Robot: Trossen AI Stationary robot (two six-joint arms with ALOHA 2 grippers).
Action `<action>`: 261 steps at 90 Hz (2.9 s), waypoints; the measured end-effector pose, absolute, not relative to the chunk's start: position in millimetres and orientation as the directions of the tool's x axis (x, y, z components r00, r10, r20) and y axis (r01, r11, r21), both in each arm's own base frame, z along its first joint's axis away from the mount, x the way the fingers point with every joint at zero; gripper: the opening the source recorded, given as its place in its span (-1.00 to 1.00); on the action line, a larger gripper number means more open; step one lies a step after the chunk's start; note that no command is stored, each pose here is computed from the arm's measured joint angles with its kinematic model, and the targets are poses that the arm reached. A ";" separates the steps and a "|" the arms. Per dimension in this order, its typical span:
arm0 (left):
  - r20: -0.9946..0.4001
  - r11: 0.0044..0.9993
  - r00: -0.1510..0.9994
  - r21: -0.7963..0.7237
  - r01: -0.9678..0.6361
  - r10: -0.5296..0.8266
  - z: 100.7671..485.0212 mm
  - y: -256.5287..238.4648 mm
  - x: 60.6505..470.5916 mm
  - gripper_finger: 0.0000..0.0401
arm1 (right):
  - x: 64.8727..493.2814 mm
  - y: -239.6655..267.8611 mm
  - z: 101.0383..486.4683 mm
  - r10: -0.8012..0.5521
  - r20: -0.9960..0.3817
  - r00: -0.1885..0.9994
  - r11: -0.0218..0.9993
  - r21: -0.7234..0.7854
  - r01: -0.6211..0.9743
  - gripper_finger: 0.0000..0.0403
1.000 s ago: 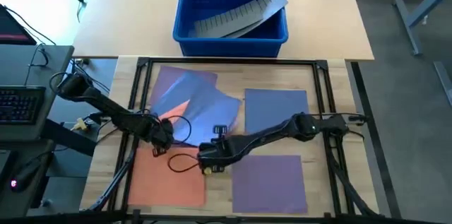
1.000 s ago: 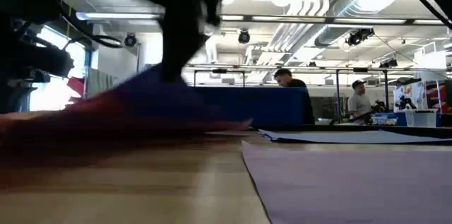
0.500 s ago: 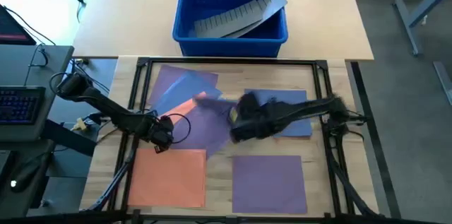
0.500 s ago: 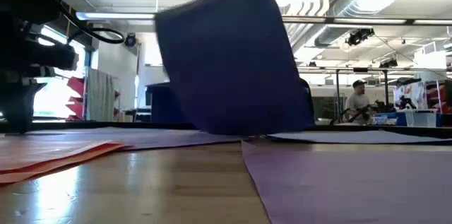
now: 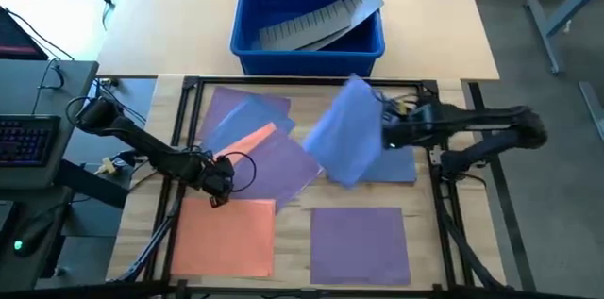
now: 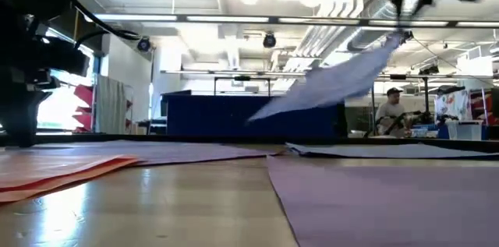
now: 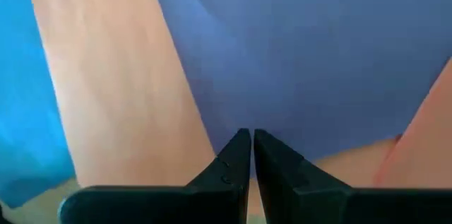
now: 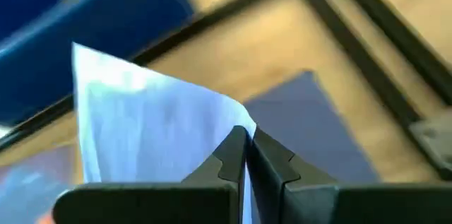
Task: Organize paper
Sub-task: Stack the blue paper on top of the blue paper
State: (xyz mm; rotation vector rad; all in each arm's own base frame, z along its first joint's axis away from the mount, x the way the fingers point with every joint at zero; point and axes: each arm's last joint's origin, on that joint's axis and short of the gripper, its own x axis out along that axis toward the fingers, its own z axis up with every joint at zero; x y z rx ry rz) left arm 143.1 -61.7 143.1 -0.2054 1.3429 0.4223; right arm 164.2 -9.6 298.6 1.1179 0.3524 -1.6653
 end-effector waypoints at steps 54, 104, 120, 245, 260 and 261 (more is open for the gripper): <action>-0.774 0.830 0.619 -0.254 -0.496 0.133 222.3 -52.6 217.4 -1.00 | 129.8 -13.4 247.0 -0.533 -0.846 0.015 -0.447 0.296 0.844 -1.00; -0.669 0.899 0.743 -0.333 -0.285 -0.012 164.7 28.5 364.8 -1.00 | 150.7 -23.5 245.4 -0.314 -0.931 0.183 0.125 0.150 0.981 -0.97; -0.691 0.906 0.723 -0.295 -0.302 0.016 159.2 43.5 389.0 -1.00 | 146.7 -62.8 232.7 -0.192 -0.970 0.152 0.282 0.094 0.955 -0.68; -0.839 0.793 0.544 -0.330 -0.512 0.002 138.1 84.5 376.7 -1.00 | 193.4 -279.5 138.3 0.001 -0.935 0.354 0.602 0.283 0.747 0.22; -0.845 0.793 0.535 -0.330 -0.512 -0.006 137.8 83.1 376.0 -1.00 | 205.0 -266.6 130.1 -0.053 -0.973 0.223 0.669 0.131 0.732 0.18; -0.845 0.793 0.535 -0.330 -0.512 -0.006 137.8 83.1 376.0 -1.00 | 206.0 -265.6 129.8 -0.059 -0.975 0.213 0.673 0.118 0.730 0.17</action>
